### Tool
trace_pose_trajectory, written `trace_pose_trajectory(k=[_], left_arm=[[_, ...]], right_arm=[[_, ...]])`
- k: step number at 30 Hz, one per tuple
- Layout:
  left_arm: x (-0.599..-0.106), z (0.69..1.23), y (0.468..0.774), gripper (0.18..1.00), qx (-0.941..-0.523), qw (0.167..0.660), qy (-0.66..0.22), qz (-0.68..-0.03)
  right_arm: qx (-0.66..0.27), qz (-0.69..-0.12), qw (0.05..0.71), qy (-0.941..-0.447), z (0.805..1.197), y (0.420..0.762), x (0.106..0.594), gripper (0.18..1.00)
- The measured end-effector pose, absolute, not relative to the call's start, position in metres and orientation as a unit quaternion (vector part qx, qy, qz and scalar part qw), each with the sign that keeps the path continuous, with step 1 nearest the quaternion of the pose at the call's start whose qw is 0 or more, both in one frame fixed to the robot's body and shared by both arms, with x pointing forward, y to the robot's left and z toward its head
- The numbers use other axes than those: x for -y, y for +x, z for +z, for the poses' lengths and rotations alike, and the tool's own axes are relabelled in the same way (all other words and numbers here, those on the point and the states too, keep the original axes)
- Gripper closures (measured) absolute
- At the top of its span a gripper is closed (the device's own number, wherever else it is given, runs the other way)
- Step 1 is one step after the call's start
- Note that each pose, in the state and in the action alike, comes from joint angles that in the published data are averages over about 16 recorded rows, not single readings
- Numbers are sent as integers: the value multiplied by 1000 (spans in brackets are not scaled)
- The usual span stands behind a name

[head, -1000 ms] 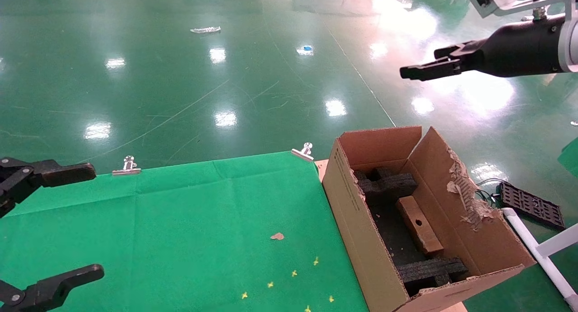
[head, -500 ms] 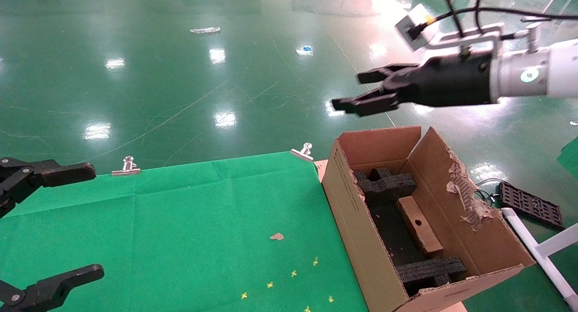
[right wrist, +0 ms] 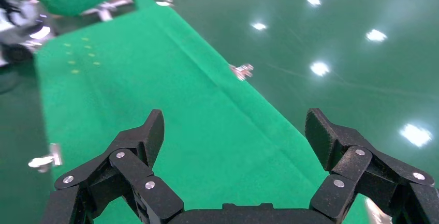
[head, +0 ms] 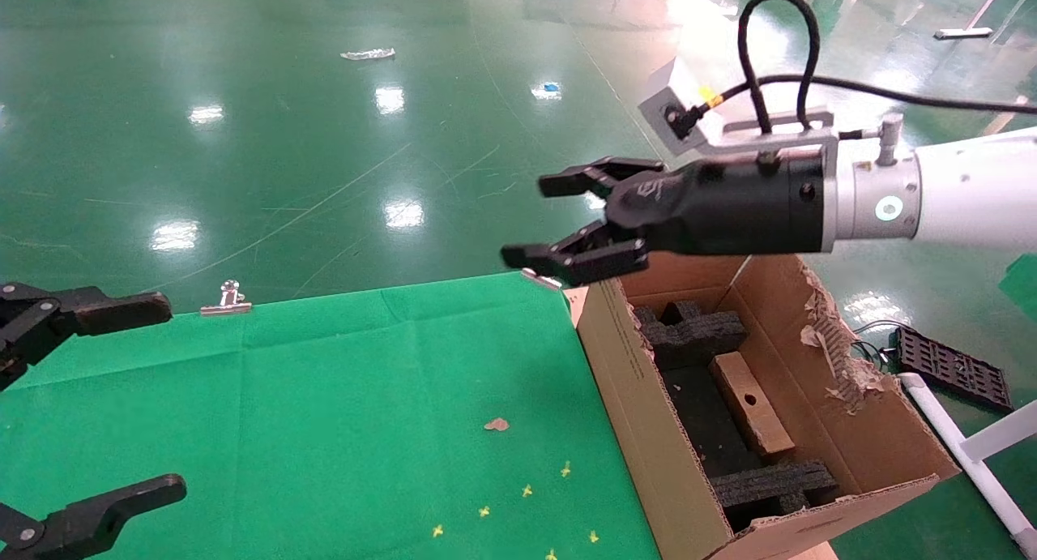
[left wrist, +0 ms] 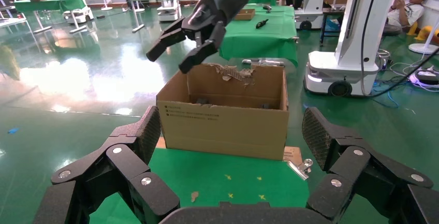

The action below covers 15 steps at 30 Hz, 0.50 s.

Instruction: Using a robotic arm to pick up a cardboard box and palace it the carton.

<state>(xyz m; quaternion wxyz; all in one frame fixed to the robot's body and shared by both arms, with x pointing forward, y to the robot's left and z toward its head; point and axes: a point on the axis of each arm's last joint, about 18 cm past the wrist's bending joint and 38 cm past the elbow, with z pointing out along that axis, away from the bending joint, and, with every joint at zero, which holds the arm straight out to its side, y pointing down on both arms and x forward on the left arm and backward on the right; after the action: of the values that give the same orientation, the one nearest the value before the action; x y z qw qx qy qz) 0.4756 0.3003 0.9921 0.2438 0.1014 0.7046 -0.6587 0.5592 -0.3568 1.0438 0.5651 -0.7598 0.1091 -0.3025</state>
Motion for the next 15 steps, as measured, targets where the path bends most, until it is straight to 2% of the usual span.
trace_pose_trajectory(k=[15], left_arm=[[-300, 992, 476, 184, -705, 244, 101, -659]], right_arm=[[9, -261, 620, -740, 1014, 520, 319, 178]])
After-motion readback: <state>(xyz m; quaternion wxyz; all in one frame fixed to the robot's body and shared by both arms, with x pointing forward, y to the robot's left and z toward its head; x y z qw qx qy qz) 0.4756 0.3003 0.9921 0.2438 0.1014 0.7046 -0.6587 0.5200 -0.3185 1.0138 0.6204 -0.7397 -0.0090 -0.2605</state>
